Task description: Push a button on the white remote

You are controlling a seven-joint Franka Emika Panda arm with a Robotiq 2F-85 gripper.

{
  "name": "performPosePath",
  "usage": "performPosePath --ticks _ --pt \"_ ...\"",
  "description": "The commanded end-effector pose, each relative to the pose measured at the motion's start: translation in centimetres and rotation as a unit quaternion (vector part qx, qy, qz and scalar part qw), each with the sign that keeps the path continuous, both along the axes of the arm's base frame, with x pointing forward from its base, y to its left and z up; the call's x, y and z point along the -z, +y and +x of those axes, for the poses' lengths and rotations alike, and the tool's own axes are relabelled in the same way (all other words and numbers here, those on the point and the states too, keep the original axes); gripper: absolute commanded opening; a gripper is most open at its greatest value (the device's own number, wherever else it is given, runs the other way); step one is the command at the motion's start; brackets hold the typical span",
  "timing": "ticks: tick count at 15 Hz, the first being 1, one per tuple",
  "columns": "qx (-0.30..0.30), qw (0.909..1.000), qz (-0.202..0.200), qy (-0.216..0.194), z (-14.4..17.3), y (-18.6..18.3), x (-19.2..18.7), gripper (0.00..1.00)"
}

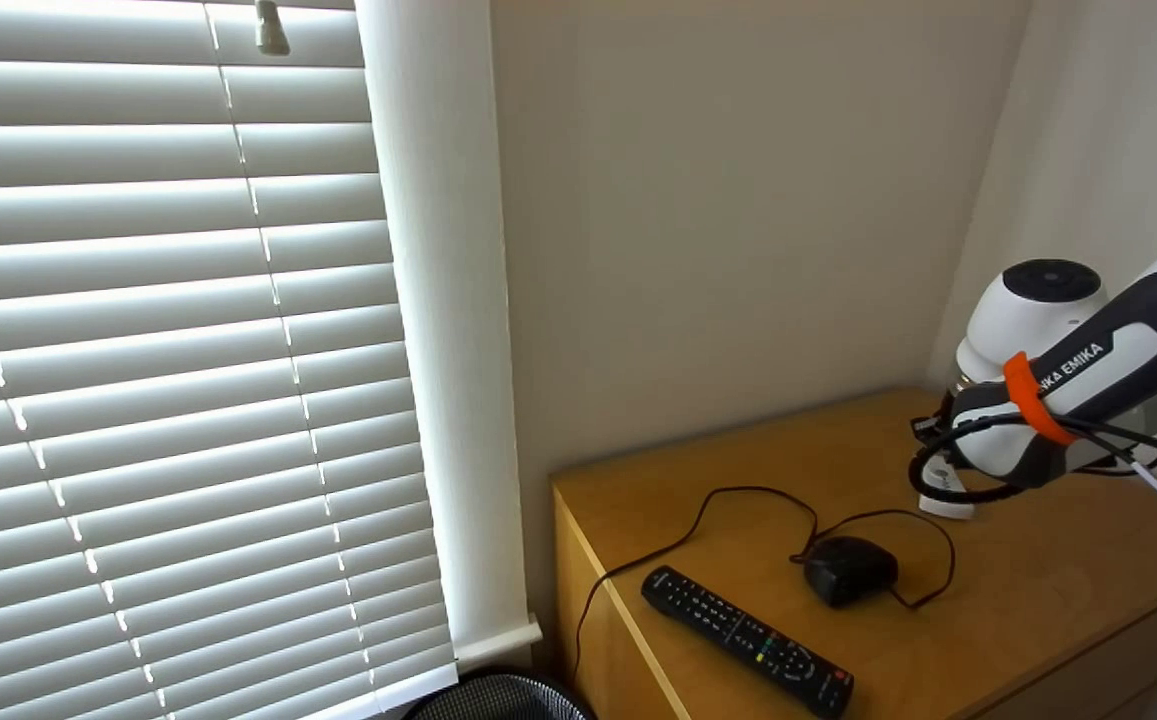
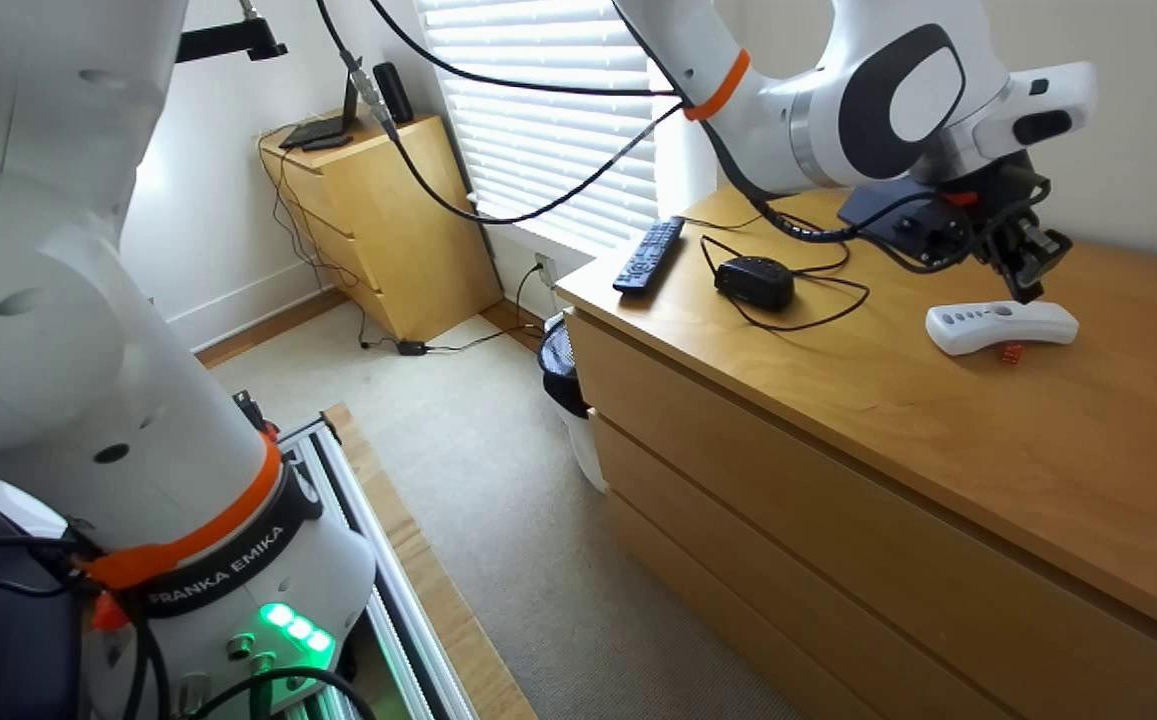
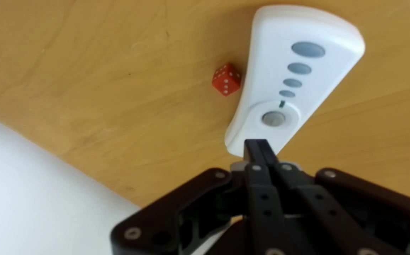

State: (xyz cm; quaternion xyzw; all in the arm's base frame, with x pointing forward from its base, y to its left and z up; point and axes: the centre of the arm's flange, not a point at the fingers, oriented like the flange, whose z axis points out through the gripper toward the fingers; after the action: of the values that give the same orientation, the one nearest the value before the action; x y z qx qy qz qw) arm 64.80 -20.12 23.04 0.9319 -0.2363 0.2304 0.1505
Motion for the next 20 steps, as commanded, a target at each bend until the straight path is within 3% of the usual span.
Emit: performPosePath --ticks 1,9,10,11,15,20 --pt "0.028 0.9995 0.015 0.006 -1.3 -0.2 -4.6 0.0" --pt "0.049 0.9951 0.062 0.06 -2.6 0.7 -9.4 0.0" --pt "0.047 0.9936 0.072 0.073 -3.0 1.0 -10.0 0.26" --pt "0.047 0.9915 0.084 0.088 -3.4 1.5 -10.5 0.27" --pt "0.025 0.9834 0.112 0.141 -5.9 3.4 -13.1 0.56" --pt "-0.059 0.9721 0.131 0.185 -9.8 7.0 -16.3 0.93"
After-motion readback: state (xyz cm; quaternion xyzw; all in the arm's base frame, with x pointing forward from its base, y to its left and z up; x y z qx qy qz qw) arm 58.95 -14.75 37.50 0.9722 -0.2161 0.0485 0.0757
